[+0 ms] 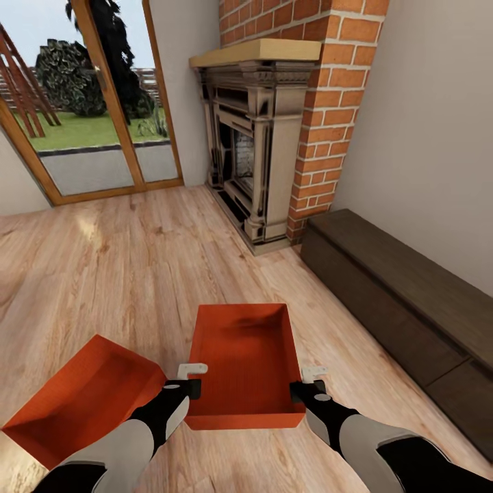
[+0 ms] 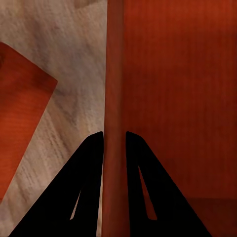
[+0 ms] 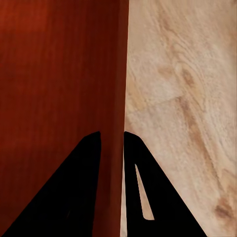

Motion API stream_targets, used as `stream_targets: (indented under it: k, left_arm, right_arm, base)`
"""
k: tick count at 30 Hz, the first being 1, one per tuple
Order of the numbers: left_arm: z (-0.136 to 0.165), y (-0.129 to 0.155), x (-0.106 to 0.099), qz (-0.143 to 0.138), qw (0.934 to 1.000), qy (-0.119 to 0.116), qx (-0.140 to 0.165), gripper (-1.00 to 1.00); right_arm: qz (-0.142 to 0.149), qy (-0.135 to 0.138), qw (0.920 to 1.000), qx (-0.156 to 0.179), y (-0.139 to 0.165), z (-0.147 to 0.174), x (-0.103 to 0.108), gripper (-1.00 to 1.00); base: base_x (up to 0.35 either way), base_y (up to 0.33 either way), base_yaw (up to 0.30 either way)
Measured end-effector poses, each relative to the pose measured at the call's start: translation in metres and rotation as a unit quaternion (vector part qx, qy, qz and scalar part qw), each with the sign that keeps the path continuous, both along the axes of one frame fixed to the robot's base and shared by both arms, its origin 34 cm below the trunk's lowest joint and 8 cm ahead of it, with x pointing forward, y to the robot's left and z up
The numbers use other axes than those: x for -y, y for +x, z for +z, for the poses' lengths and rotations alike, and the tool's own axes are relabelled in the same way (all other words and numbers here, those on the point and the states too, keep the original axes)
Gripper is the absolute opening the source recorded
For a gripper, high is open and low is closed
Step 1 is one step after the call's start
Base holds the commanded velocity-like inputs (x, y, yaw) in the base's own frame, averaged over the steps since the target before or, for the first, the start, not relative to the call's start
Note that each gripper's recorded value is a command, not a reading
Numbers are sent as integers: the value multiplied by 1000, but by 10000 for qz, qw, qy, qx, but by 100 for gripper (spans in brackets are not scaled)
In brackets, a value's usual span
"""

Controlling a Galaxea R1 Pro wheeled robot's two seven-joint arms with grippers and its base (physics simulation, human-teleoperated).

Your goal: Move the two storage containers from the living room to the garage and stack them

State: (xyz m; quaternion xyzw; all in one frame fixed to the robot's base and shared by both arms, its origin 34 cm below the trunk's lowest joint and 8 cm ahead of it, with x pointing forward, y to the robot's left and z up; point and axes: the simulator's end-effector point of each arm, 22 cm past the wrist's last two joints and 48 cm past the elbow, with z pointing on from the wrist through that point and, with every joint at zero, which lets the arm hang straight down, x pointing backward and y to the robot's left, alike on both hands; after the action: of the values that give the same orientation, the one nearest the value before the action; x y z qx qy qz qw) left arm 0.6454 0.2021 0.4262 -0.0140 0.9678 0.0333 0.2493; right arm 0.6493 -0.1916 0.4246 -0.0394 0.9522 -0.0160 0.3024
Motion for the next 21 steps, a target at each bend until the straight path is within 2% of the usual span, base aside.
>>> stream_targets:
  k: [21]
  left_arm:
    - [41, 5, 0, 3, 10000, -3, -1, -100]
  right_arm:
    - [4, 0, 10000, -2, 5, 41, 0, -100]
  base:
    - [0, 0, 0]
